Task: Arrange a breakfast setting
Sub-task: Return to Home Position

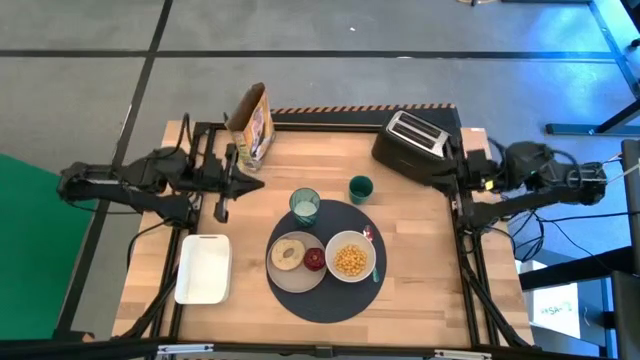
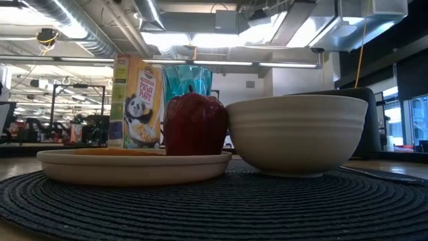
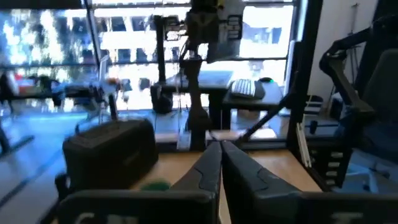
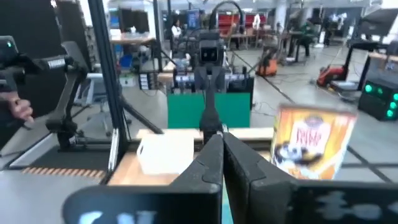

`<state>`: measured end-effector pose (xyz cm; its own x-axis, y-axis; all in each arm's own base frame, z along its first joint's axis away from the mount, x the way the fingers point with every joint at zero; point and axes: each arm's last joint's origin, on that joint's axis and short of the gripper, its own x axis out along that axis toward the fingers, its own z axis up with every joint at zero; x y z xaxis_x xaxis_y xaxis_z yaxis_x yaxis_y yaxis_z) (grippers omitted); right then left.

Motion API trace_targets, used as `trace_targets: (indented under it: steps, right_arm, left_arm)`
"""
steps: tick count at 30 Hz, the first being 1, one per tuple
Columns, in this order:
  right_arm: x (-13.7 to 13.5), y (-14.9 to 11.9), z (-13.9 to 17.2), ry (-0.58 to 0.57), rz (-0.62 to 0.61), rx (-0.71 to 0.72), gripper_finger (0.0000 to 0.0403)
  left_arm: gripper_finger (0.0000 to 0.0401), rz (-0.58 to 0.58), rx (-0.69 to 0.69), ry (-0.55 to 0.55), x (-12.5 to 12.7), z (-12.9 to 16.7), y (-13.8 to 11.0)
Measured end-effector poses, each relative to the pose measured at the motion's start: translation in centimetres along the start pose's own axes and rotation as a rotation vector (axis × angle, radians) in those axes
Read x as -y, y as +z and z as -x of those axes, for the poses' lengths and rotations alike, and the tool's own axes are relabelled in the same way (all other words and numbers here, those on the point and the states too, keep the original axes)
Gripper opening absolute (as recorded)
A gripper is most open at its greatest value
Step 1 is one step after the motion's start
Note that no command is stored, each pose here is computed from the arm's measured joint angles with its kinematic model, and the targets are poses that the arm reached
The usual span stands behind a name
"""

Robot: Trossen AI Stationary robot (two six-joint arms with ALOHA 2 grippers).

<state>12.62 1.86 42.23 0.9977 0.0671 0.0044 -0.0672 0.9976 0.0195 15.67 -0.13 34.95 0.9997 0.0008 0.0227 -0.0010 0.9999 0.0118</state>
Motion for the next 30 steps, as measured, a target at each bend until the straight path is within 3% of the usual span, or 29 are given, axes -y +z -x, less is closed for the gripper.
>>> trace_targets:
  steps: [6, 11, 15, 25, 30]
  right_arm:
    - [0.5, -5.9, 2.0, -0.067, -0.057, 0.026, 0.0000]
    - [0.5, -11.4, 2.7, -0.018, -0.112, 0.021, 0.0000]
    - [0.8, -14.5, 3.2, -0.055, -0.121, 0.033, 0.0000]
    - [1.2, -18.1, 5.6, -0.082, -0.104, 0.116, 0.0000]
    - [1.2, -19.1, 5.4, -0.082, -0.098, 0.053, 0.0000]
  left_arm:
    - [0.0003, 0.074, -0.024, 0.055, 0.3, 1.3, -3.6]
    - [0.0001, 0.074, -0.046, 0.057, 0.4, 2.4, -5.9]
    - [0.0002, 0.083, -0.066, 0.060, 0.4, 2.9, -8.1]
    - [0.0002, 0.090, 0.002, 0.064, 0.3, 4.2, -10.9]
    - [0.0002, 0.094, 0.048, 0.086, 0.2, 5.2, -11.8]
